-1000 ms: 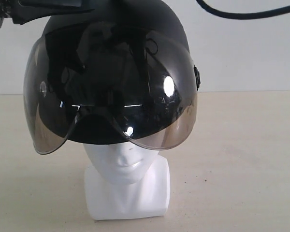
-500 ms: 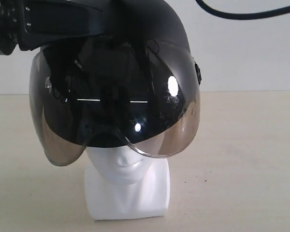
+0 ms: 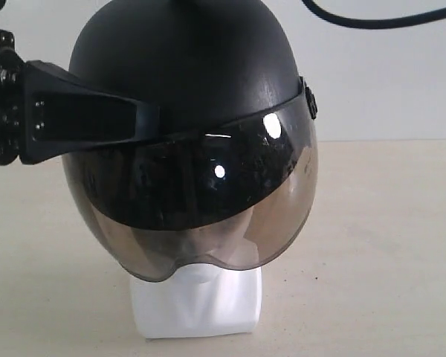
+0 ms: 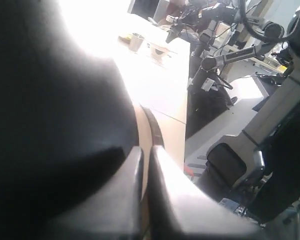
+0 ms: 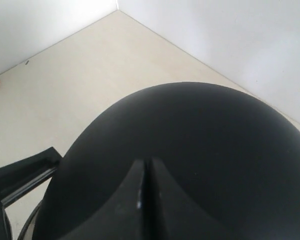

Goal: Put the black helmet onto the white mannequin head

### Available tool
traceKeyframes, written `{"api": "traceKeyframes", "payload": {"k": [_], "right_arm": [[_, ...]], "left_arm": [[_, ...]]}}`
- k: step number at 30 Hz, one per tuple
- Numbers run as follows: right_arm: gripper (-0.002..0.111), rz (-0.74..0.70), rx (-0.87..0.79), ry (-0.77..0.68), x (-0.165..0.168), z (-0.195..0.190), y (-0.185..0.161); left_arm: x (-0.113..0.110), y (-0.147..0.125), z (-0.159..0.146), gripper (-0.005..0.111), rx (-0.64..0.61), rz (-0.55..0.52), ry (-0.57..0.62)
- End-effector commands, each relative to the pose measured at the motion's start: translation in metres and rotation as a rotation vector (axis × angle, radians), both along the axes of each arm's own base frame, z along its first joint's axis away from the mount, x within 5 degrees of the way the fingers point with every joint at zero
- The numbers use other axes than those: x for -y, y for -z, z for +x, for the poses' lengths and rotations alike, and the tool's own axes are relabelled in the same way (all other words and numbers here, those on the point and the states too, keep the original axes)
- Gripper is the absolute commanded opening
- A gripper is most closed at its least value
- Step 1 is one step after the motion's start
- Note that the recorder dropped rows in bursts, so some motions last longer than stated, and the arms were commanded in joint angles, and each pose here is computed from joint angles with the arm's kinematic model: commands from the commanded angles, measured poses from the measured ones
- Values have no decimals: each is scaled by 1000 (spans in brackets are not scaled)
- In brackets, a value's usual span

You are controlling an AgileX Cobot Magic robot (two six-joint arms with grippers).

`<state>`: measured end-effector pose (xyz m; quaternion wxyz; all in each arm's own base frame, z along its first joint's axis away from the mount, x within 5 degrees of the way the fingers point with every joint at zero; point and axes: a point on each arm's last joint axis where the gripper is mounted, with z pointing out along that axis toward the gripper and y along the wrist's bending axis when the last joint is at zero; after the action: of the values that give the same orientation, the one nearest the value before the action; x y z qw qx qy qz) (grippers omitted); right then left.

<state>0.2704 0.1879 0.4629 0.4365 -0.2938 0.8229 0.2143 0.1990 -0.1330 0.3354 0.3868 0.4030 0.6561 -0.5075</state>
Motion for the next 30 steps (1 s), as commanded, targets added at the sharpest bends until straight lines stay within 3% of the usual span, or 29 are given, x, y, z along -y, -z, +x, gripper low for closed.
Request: {"api": "traceKeyframes", "payload": {"k": [1,14,26,30], "right_arm": [[3,-64,-28,3,1,2,9],[3,-64,-28,3,1,2,9],[3,-39,-19,19,1,4,7],[3,-38,-20,20,1,4,7]], "left_arm": [[-1,27,-5,4,-36,94,35],[6,40,-19,4,-55,109,89],[-10,-6,-30,4,129,86,-136],[-15,-14,-36,4,129,66,-164]]}}
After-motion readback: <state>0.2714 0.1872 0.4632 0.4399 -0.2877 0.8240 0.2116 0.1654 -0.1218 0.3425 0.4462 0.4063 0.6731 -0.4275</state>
